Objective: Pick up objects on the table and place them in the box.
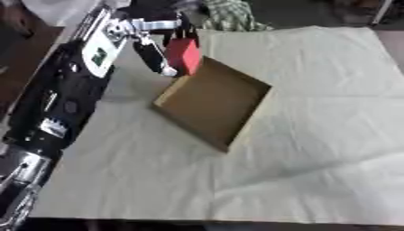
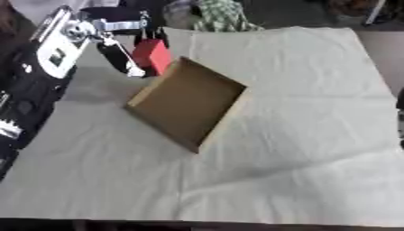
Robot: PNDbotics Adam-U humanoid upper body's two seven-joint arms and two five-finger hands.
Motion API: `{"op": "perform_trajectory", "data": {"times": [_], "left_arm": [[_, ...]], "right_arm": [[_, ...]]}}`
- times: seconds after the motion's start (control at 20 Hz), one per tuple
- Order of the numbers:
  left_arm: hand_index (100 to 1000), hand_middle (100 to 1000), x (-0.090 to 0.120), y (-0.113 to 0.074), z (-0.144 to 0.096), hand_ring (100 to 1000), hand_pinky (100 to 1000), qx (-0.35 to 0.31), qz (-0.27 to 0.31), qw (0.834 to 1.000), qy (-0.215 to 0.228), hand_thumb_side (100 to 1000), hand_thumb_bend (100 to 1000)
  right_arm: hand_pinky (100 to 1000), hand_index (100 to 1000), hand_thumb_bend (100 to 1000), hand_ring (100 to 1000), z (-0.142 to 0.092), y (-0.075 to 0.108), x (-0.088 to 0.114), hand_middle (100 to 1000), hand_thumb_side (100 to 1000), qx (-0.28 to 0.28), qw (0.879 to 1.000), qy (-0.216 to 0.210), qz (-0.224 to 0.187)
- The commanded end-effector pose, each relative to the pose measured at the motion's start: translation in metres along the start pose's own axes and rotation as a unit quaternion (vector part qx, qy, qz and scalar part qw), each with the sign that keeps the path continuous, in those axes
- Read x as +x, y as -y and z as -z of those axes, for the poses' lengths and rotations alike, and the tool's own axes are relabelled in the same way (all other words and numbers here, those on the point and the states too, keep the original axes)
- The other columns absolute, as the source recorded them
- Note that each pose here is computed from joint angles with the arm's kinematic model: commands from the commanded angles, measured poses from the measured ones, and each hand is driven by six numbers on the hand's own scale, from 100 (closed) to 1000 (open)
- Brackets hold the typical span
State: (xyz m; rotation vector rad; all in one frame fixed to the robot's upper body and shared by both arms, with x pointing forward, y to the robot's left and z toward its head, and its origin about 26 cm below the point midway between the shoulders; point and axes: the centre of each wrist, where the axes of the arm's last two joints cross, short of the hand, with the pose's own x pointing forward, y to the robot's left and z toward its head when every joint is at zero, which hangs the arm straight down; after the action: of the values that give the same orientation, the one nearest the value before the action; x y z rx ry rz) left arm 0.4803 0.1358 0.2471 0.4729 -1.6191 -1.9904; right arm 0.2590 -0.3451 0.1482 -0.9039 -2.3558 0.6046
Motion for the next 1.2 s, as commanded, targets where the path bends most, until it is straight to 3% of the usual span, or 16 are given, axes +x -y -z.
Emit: {"op": "perform_trajectory", "data": {"times": [0.05,0.55,0.95,1.1,1.2], "left_arm": [[733,594,0.010,-0.010,0.010,588,493,0.004,0.024,1.000,0.006,131,161],[745,607,0.009,0.029,0.028,597,505,-0.013,0.013,1.000,-0.024,223,251],[836,703,0.013,0.043,0.036,723,615,-0.031,0.040,0.998,-0.025,355,435],[883,766,0.012,0.044,0.036,803,692,-0.038,0.050,0.998,-0.024,395,594],[892,779,0.012,0.044,0.035,819,711,-0.044,0.061,0.997,-0.024,376,636]], "right_arm": [[872,784,100,781,0.008,0.005,0.003,836,816,0.000,1.000,0.016,0.000],[872,783,100,780,0.013,0.003,0.004,835,816,-0.006,1.000,0.023,0.010],[872,783,100,780,0.013,0.003,0.004,835,817,-0.006,1.000,0.021,0.012],[871,783,100,779,0.012,0.002,0.004,835,817,-0.007,1.000,0.020,0.012],[871,782,100,779,0.012,0.002,0.004,835,817,-0.007,1.000,0.018,0.013]]}}
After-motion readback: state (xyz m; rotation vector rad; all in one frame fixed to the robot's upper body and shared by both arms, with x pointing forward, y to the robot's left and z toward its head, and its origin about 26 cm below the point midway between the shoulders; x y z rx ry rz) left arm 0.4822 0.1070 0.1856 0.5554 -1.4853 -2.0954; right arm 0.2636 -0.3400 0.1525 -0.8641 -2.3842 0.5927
